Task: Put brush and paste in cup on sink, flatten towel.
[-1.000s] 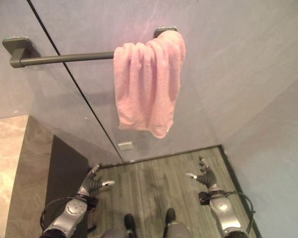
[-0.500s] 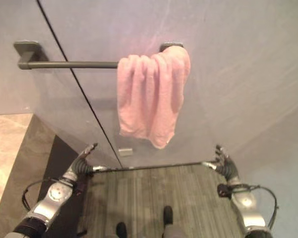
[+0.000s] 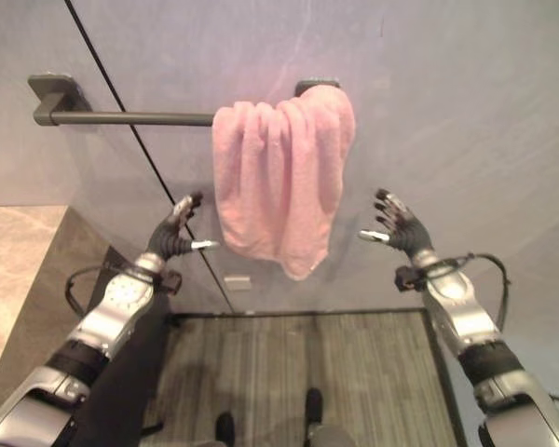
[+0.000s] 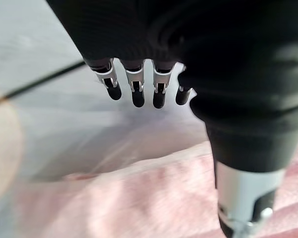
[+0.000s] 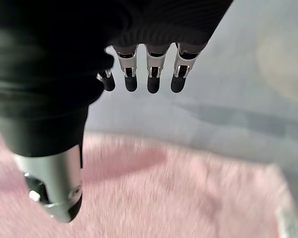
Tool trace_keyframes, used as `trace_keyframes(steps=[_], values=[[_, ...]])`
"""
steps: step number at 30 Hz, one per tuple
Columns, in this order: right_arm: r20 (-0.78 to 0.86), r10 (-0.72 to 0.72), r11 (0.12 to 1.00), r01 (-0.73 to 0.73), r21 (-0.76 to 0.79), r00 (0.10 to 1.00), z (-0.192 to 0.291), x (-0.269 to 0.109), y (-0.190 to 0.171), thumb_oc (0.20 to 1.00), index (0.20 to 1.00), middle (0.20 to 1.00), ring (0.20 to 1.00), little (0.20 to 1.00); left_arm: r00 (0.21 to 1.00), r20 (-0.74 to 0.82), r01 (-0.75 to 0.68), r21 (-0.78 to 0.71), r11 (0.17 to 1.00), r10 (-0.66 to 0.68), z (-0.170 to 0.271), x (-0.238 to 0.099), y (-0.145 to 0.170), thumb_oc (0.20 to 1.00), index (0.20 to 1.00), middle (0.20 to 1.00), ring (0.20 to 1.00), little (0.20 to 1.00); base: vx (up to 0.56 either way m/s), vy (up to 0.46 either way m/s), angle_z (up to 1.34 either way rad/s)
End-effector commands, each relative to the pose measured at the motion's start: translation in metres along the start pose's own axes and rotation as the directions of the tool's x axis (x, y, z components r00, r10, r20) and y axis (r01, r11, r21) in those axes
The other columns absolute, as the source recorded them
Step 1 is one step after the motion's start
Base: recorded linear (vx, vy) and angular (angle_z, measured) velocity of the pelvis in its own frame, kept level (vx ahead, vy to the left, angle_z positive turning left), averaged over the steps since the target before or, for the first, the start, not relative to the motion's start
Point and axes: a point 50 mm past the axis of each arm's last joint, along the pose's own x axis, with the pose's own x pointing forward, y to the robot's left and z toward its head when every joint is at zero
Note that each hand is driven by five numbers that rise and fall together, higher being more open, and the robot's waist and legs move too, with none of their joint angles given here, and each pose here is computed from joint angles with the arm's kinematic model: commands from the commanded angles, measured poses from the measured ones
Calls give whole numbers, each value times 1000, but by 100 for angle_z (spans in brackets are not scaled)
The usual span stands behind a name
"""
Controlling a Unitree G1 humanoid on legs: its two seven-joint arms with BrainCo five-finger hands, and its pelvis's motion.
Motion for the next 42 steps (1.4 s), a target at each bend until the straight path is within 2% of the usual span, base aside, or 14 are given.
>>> trace_keyframes(steps=[1, 4, 6, 10, 17, 18, 19, 20, 28, 30, 31, 33, 36, 42], values=[[95, 30, 998, -34, 49, 995, 38, 28, -5, 1000, 1000, 1000, 1000, 1000, 987, 156, -36, 41, 999, 29, 43, 35, 19, 1000, 1000, 1000, 1000, 1000, 0, 0, 0], [89, 81, 996, -83, 16, 993, 50, 43, 2, 1000, 1000, 1000, 1000, 1000, 985, 174, -17, 57, 998, 7, 55, 48, 17, 1000, 1000, 1000, 1000, 1000, -4, 10, 0], [94, 65, 998, -64, -16, 993, 60, 52, 0, 1000, 1000, 1000, 1000, 1000, 983, 184, -22, 57, 998, 12, 62, 56, 17, 1000, 1000, 1000, 1000, 1000, -50, 42, -1], [155, 24, 1000, -25, 8, 988, 83, 70, 6, 1000, 1000, 1000, 1000, 1000, 979, 203, -22, 16, 1000, 18, 78, 72, 9, 1000, 1000, 1000, 1000, 1000, -19, 33, -9], [178, 56, 997, -65, 46, 982, 87, 77, 26, 1000, 1000, 1000, 1000, 1000, 976, 218, 33, -35, 999, -24, 85, 78, -12, 1000, 1000, 1000, 1000, 1000, 15, 9, -6], [178, 61, 996, -71, 53, 982, 86, 76, 28, 953, 953, 953, 953, 953, 975, 220, 45, -44, 998, -34, 85, 77, -15, 771, 771, 771, 771, 771, 43, 20, -1], [186, 64, 994, -79, 77, 980, 85, 75, 30, 454, 454, 454, 454, 454, 973, 228, 49, -55, 997, -35, 86, 76, -17, 200, 200, 200, 200, 200, 31, 17, 0], [191, 60, 993, -79, 93, 980, 84, 74, 32, 200, 200, 200, 200, 200, 973, 230, 49, -63, 997, -34, 85, 74, -18, 200, 200, 200, 200, 200, 39, 17, 0], [288, 111, 973, -163, 165, 951, 72, 40, 46, 200, 200, 200, 200, 200, 978, 208, 56, -160, 985, -22, 58, 41, -18, 200, 200, 200, 200, 200, 56, 13, -2], [388, 74, 982, -136, 133, 919, 89, 30, 43, 200, 200, 200, 200, 200, 968, 248, 39, -233, 972, 21, 63, 34, -15, 200, 200, 200, 200, 200, 24, 4, 2], [458, 104, 980, -169, 102, 883, 105, 24, 47, 200, 200, 200, 200, 200, 961, 274, 47, -310, 950, 42, 70, 32, -14, 200, 200, 200, 200, 200, -6, 0, 5], [511, 114, 979, -183, 87, 852, 116, 19, 51, 200, 200, 200, 200, 200, 930, 361, 48, -304, 951, 68, 91, 31, -7, 200, 200, 200, 200, 200, -6, -1, 3], [598, 187, 957, -282, 68, 779, 137, 11, 71, 200, 200, 200, 200, 200, 884, 446, 32, -360, 932, 142, 111, 24, 2, 200, 200, 200, 200, 200, 0, 0, 0], [529, 247, 941, -331, 68, 812, 120, 20, 95, 200, 200, 200, 200, 200, 910, 371, -47, -345, 937, 182, 86, 10, 4, 200, 200, 200, 200, 200, -30, 10, -1]])
